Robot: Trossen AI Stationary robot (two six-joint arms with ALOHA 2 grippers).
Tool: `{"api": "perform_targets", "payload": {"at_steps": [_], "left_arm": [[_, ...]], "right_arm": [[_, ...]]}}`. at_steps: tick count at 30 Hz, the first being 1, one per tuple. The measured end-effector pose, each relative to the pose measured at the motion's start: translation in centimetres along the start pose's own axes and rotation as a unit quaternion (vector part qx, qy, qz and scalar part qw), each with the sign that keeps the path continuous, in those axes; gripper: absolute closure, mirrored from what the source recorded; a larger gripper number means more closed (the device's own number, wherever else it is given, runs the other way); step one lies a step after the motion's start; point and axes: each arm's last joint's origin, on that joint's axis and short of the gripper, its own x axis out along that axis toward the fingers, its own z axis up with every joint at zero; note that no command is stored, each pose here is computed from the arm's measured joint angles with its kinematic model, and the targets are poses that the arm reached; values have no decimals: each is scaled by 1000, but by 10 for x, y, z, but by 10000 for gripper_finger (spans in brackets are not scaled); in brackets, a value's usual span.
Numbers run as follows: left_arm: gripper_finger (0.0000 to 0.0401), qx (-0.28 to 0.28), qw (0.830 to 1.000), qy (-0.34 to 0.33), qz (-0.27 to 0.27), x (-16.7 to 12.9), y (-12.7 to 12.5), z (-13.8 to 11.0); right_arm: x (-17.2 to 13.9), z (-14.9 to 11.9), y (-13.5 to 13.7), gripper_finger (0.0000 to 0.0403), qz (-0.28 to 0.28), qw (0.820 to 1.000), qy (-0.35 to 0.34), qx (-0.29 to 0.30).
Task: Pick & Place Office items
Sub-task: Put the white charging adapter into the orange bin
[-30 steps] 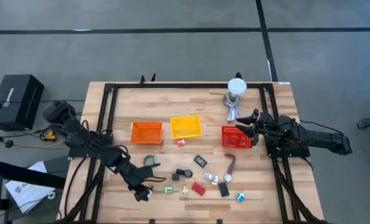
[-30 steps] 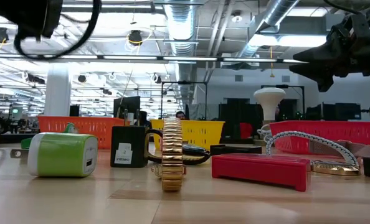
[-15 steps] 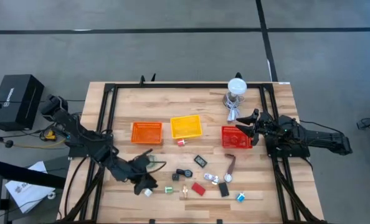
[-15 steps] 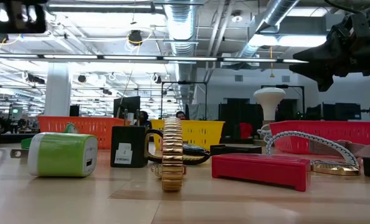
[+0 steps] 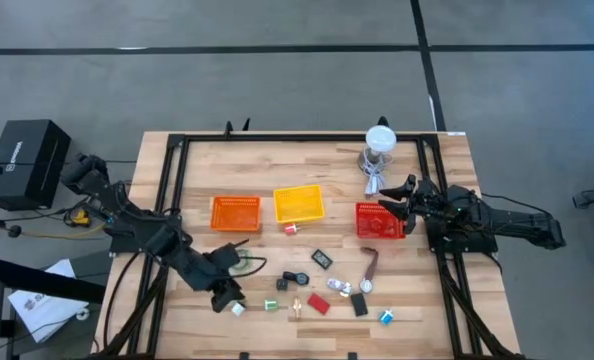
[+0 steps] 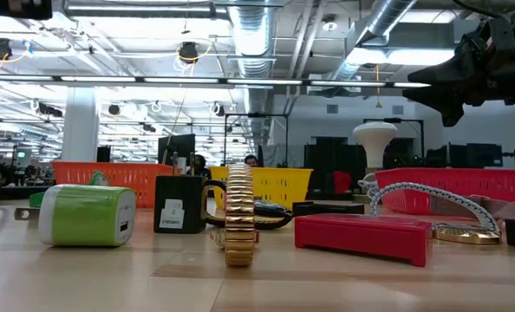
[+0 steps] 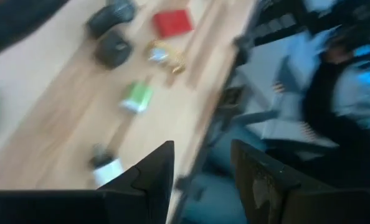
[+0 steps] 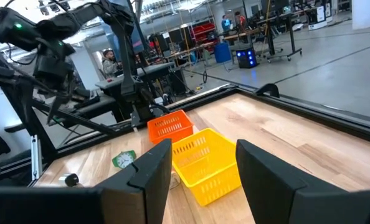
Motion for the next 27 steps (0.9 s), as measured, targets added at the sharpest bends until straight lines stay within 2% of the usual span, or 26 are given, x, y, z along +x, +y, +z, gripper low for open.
{"api": "perform_targets", "payload": {"at_steps": [3,8,13,19,27], "left_arm": [[251,14,998,19,52,5,-8,0],[251,40,992,70,102,38,-17,-4],[251,16,968,152,199,57,-7,-14],[251,-32,963,102,246,72,-3,-20],[251,-64,952,107,279,94,2,-33]], "right_arm": [[0,0,0,233,-1,1000,0,0],[0,0,0,233,-1,1000,0,0],[0,0,0,233,-1,1000,0,0],[0,0,0,233,-1,1000,0,0],[0,0,0,233,-1,1000,0,0]]}}
